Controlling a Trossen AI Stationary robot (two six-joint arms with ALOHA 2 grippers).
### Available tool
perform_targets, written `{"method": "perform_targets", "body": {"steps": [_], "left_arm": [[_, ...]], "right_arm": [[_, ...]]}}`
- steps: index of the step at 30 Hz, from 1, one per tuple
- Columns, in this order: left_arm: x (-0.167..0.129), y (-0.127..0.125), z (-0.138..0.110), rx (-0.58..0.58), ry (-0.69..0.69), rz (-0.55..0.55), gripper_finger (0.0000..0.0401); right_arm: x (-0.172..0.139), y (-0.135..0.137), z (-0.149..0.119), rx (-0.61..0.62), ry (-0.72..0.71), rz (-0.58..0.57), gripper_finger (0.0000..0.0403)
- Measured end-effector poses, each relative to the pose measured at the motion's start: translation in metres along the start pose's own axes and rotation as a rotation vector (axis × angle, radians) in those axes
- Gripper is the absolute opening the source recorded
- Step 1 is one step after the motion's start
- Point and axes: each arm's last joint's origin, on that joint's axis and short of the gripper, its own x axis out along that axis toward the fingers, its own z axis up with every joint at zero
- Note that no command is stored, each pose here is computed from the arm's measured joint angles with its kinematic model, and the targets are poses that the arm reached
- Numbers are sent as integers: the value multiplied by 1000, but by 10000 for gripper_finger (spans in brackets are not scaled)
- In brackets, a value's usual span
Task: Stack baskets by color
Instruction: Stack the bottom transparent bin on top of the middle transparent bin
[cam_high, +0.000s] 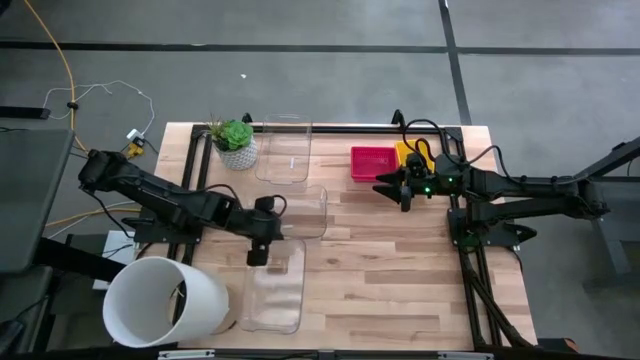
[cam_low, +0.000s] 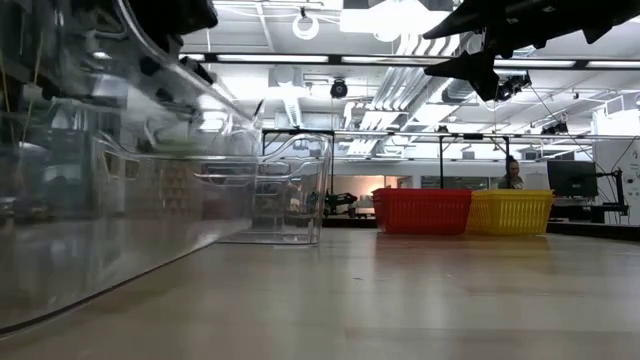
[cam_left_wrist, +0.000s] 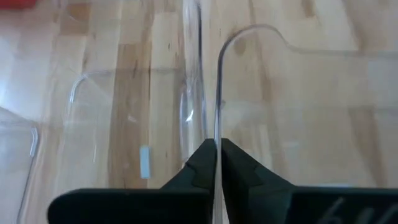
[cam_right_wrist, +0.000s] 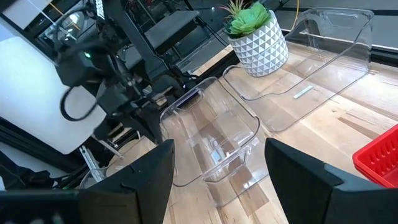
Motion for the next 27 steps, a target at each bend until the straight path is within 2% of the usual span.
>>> {"method": "perform_targets", "body": {"steps": [17, 27], "left_arm": [[-54, 7, 9, -151, -217, -23, 0], [-79, 8, 29, -160, -284, -17, 0]], "right_arm": [[0, 0, 0, 0, 1, 0, 236], [0, 0, 0, 0, 1, 0, 236]]}}
